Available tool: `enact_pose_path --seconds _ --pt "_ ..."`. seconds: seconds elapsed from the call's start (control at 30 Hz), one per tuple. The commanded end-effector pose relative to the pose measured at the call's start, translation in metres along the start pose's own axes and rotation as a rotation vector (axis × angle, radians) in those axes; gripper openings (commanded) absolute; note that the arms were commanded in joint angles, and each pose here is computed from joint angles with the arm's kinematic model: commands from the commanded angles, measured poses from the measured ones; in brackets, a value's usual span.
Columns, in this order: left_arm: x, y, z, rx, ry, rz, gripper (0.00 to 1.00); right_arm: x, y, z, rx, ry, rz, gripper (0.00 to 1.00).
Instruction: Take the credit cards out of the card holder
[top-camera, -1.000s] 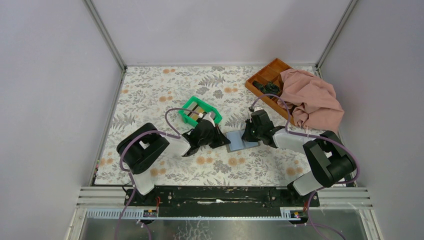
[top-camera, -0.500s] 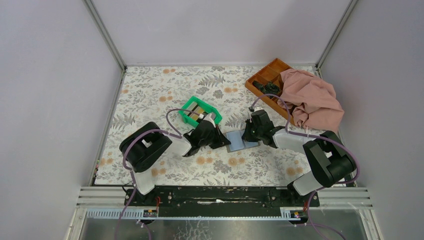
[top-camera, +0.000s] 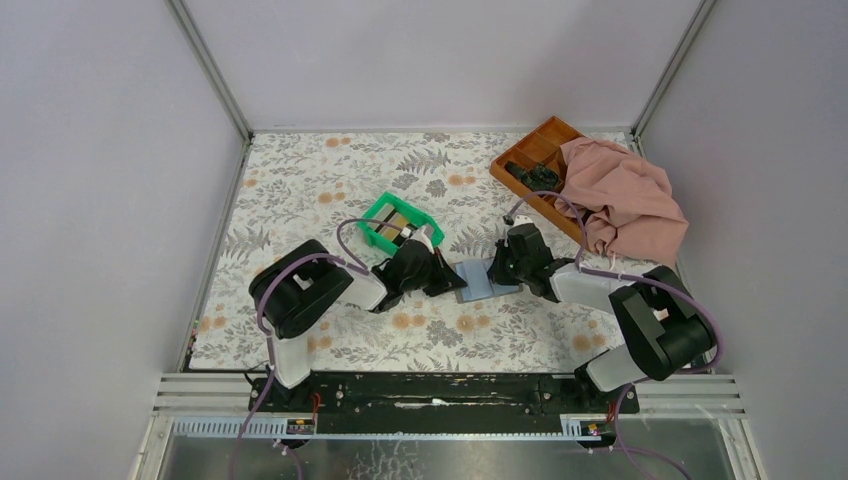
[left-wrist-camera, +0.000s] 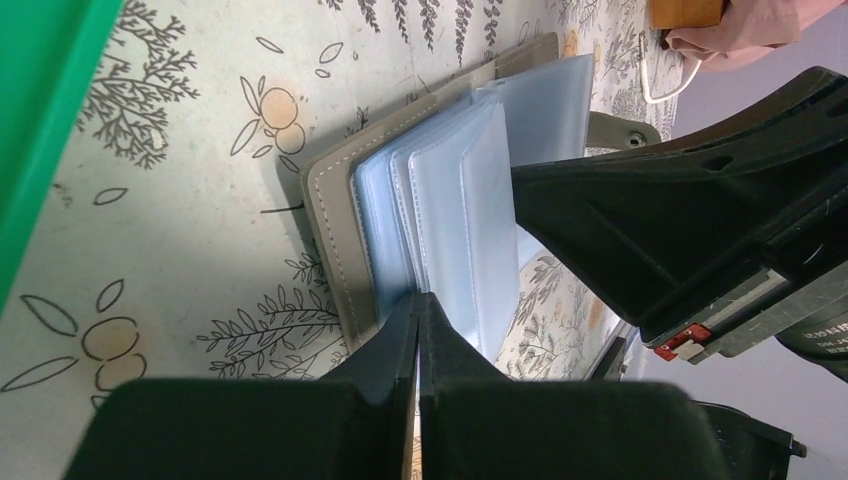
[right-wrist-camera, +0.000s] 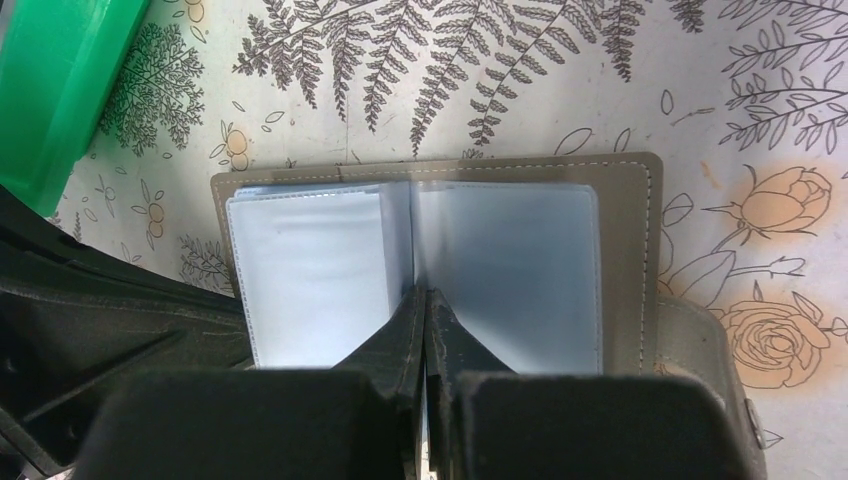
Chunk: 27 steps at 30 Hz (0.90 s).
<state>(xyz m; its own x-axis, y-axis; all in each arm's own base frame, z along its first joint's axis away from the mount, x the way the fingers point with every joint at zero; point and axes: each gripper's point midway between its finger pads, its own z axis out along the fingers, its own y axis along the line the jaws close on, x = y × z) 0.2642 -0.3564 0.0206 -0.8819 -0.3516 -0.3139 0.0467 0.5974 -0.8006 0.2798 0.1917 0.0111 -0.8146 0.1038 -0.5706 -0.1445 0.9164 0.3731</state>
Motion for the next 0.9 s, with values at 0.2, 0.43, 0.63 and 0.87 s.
enact_pose_path --seconds 0.2,0.43,0.63,0.87 --pt "-0.019 -0.042 0.016 0.136 -0.054 -0.011 0.00 0.066 -0.002 -0.011 -0.020 0.217 0.021 0.00" --pt "-0.022 -0.059 0.019 0.184 -0.049 -0.018 0.00 0.071 -0.001 -0.013 -0.027 0.226 0.020 0.00" --pt "-0.023 -0.070 0.021 0.218 -0.045 -0.026 0.00 0.072 0.000 -0.013 -0.028 0.232 0.017 0.00" --pt "-0.021 -0.088 0.022 0.274 -0.028 -0.031 0.00 0.073 0.000 -0.013 -0.028 0.234 0.017 0.00"
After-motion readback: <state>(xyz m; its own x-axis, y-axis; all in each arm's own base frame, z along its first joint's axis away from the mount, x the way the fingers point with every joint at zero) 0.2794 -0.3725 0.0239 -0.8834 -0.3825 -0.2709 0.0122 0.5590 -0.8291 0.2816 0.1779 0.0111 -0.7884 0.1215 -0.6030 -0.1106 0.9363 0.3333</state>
